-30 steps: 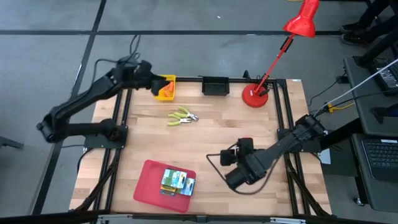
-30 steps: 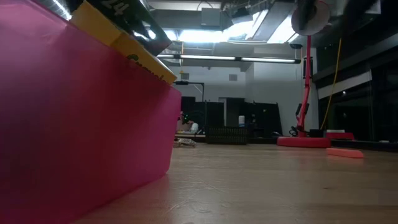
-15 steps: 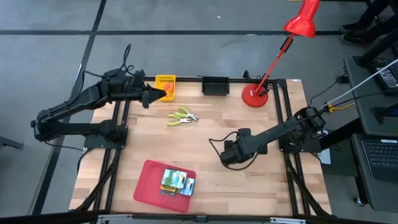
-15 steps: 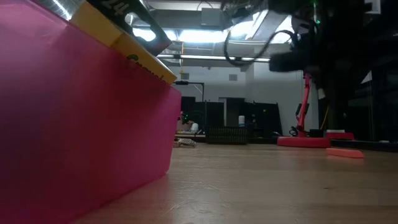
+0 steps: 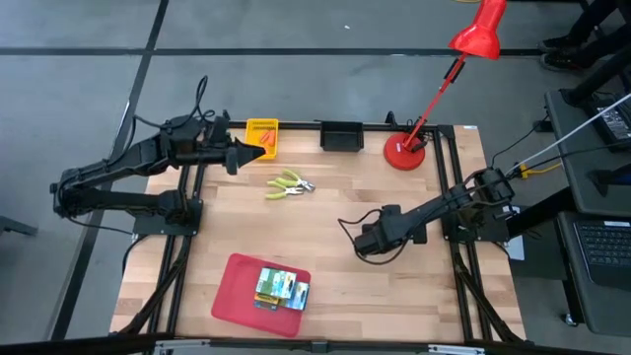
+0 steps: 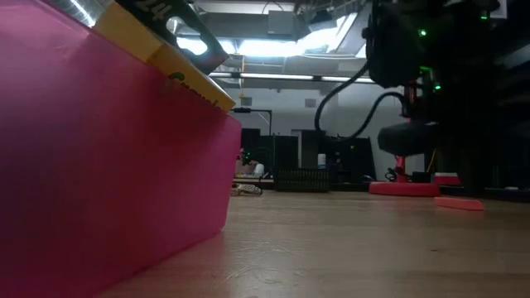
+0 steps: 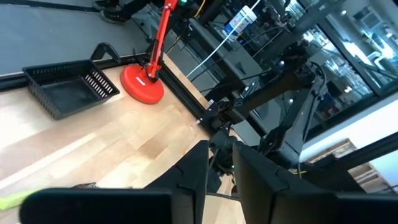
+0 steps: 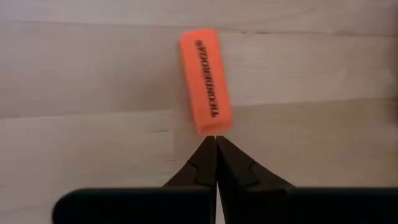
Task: Pick & Place School Supplies
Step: Put the orange eraser into the yellow bin
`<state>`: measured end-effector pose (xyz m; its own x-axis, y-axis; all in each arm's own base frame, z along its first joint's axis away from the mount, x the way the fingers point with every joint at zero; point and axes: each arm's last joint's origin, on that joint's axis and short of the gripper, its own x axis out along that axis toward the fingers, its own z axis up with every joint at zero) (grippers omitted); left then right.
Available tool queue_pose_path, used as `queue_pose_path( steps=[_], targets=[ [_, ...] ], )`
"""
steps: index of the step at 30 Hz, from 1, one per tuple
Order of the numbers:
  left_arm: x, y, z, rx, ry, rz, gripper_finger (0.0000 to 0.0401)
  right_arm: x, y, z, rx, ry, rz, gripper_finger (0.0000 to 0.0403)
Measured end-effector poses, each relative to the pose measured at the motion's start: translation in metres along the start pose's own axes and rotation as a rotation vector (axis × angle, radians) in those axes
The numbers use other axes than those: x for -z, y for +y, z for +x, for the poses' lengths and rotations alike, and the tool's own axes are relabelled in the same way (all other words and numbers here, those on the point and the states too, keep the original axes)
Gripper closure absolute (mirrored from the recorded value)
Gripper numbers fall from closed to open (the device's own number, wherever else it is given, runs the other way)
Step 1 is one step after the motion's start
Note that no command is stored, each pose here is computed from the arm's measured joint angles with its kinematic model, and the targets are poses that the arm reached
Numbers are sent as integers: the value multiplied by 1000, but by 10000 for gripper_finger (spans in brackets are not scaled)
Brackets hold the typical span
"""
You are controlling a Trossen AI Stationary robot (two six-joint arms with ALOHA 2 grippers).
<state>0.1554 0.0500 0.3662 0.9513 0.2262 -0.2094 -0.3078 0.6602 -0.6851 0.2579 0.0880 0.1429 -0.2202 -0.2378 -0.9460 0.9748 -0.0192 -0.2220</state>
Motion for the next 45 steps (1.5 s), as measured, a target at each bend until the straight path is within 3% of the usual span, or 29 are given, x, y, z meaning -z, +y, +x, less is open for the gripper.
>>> queue_pose_path(
  steps=[13,23,32,41,45],
  targets=[
    [4,-4,2,-9,-1,-10,340,-6,-13,10,83,-75,11,402],
    [4,-4,2,-11,-4,-33,343,-3,-2,20,-79,-111,9,402],
    [4,-4,2,-19,-11,-35,343,-32,57,4,-581,-250,82,403],
    [12,-1,2,-62,53,-50,336,-39,70,-59,-640,-345,-26,388],
    [25,0,9,-113,164,-42,315,-41,53,-68,-536,-337,9,356]
  ],
)
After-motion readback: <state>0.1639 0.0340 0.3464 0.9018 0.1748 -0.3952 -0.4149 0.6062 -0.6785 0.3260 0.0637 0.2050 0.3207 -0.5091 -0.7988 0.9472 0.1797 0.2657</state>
